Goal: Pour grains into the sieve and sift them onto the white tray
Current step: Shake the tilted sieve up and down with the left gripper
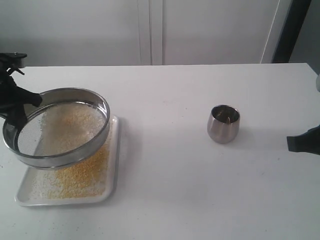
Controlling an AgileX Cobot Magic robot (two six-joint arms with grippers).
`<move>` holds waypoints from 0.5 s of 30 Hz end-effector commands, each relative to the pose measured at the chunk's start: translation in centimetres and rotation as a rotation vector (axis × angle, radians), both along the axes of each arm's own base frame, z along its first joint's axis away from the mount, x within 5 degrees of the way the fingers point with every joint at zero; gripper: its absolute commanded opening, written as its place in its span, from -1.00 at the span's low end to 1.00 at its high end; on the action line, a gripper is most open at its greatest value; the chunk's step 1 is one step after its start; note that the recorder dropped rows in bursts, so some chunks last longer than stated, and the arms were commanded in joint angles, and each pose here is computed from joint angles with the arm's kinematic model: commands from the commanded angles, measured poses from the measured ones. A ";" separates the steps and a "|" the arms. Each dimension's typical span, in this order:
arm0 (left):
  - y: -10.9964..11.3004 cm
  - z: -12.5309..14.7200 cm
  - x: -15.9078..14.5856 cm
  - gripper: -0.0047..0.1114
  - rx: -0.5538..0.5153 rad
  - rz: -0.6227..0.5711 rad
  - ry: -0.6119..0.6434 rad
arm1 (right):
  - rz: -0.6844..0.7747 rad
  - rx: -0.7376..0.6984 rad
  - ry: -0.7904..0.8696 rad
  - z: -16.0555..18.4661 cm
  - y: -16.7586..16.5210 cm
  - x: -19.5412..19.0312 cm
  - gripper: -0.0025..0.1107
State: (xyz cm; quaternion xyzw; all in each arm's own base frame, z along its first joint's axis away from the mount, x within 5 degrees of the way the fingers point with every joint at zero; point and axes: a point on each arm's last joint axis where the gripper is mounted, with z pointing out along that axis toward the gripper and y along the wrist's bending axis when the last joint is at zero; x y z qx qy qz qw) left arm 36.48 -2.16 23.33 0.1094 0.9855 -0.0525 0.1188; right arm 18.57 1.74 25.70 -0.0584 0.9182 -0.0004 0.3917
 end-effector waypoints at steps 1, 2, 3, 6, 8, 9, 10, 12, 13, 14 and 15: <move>-0.7 -0.3 -1.0 -0.92 -0.032 -0.050 0.142 | 0.003 0.000 -0.005 0.0 0.0 -0.1 -0.96; -1.1 -0.4 -1.5 -0.92 -0.032 -0.087 0.162 | 0.003 0.000 -0.005 0.0 0.0 -0.1 -0.96; -1.5 -0.5 -2.0 -0.92 -0.027 -0.126 0.156 | 0.003 0.000 -0.005 0.0 0.0 -0.1 -0.96; -1.8 -0.4 -1.5 -0.92 -0.027 -0.097 -0.012 | 0.003 0.000 -0.005 0.0 0.0 -0.1 -0.96; -1.0 0.0 -0.4 -0.92 -0.011 -0.004 -0.067 | 0.002 -0.001 -0.003 0.0 0.0 -0.1 -0.96; -0.4 0.1 0.1 -0.92 -0.017 0.061 -0.053 | 0.002 -0.001 -0.003 0.0 0.0 -0.1 -0.96; 0.0 0.1 0.3 -0.92 -0.036 0.109 -0.020 | 0.003 0.000 -0.005 0.0 0.0 -0.1 -0.96; -0.4 -0.1 0.4 -0.92 -0.073 0.100 0.016 | 0.003 0.000 -0.005 0.0 0.0 -0.1 -0.96; -1.3 -0.3 0.3 -0.92 -0.075 0.026 0.019 | 0.002 -0.001 -0.003 0.0 0.0 -0.1 -0.96; -2.2 -0.4 0.0 -0.92 -0.065 -0.050 0.023 | 0.002 -0.001 -0.003 0.0 0.0 -0.1 -0.96; -3.0 -0.5 -0.2 -0.92 -0.034 -0.144 0.026 | 0.002 -0.001 -0.003 0.0 0.0 -0.1 -0.96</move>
